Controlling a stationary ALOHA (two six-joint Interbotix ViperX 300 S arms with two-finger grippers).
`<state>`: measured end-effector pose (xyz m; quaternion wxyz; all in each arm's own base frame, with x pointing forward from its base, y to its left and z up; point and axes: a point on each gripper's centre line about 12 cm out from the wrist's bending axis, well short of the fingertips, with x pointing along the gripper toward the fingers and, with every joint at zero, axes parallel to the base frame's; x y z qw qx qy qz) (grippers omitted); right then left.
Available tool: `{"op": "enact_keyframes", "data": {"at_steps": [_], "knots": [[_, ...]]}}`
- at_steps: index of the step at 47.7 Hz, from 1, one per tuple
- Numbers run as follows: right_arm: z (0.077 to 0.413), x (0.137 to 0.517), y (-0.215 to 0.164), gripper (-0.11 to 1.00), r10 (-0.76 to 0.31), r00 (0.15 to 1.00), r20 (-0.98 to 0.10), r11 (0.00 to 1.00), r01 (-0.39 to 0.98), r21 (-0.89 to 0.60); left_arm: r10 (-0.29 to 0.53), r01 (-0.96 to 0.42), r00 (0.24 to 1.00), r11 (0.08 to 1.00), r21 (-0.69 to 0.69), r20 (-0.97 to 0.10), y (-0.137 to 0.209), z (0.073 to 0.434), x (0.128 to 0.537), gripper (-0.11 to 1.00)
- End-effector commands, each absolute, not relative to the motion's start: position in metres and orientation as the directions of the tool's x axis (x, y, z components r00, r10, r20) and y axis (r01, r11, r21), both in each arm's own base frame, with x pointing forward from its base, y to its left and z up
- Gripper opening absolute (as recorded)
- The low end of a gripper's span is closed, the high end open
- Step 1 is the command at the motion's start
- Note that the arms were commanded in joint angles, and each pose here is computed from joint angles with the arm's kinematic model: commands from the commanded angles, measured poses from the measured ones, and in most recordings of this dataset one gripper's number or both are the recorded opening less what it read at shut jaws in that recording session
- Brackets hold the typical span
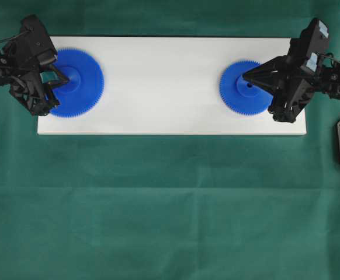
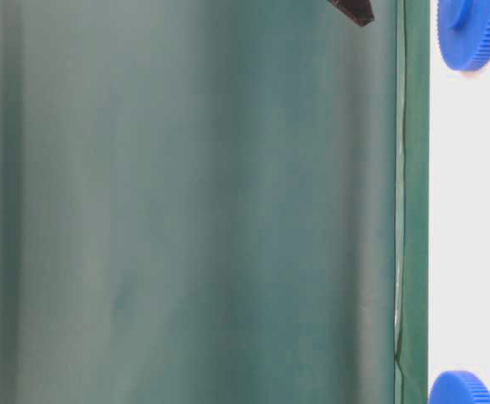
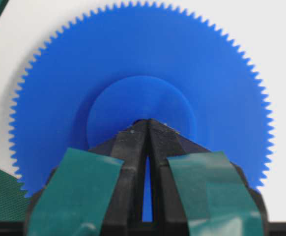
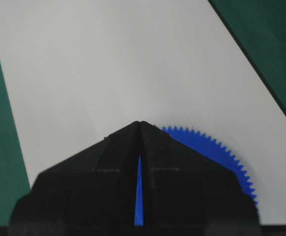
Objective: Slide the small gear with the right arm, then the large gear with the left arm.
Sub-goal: 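Slide the large blue gear right with the left gripper toward the small gear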
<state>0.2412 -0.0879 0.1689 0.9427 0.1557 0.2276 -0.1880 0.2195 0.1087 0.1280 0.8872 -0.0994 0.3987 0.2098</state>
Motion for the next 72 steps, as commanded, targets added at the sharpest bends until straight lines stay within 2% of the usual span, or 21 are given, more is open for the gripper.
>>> {"op": "enact_keyframes", "data": {"at_steps": [1, 23, 31, 38, 54, 72], "knots": [[0.175, 0.244, -0.087, 0.51, -0.281, 0.840, -0.465, 0.887, 0.413, 0.208, 0.301, -0.457, 0.593, 0.889, -0.005, -0.747, 0.113, 0.129, 0.221, 0.00], [0.174, 0.243, -0.085, 0.51, -0.276, 0.839, -0.469, 0.889, 0.408, 0.208, 0.285, -0.457, 0.555, 0.889, 0.000, -0.782, 0.119, 0.112, 0.232, 0.00], [0.179, 0.242, -0.084, 0.51, -0.275, 0.848, -0.452, 0.892, 0.401, 0.209, 0.277, -0.440, 0.569, 0.898, -0.001, -0.774, 0.118, 0.112, 0.242, 0.00], [0.182, 0.240, -0.082, 0.51, -0.275, 0.855, -0.440, 0.894, 0.395, 0.210, 0.262, -0.401, 0.597, 0.916, 0.000, -0.758, 0.117, 0.112, 0.268, 0.00], [0.188, 0.230, -0.076, 0.51, -0.272, 0.873, -0.405, 0.900, 0.380, 0.214, 0.221, -0.347, 0.597, 0.938, 0.000, -0.771, 0.125, 0.092, 0.338, 0.00], [0.196, 0.216, -0.069, 0.51, -0.272, 0.895, -0.354, 0.907, 0.362, 0.217, 0.195, -0.278, 0.673, 0.961, 0.000, -0.714, 0.120, 0.111, 0.414, 0.00]]}}
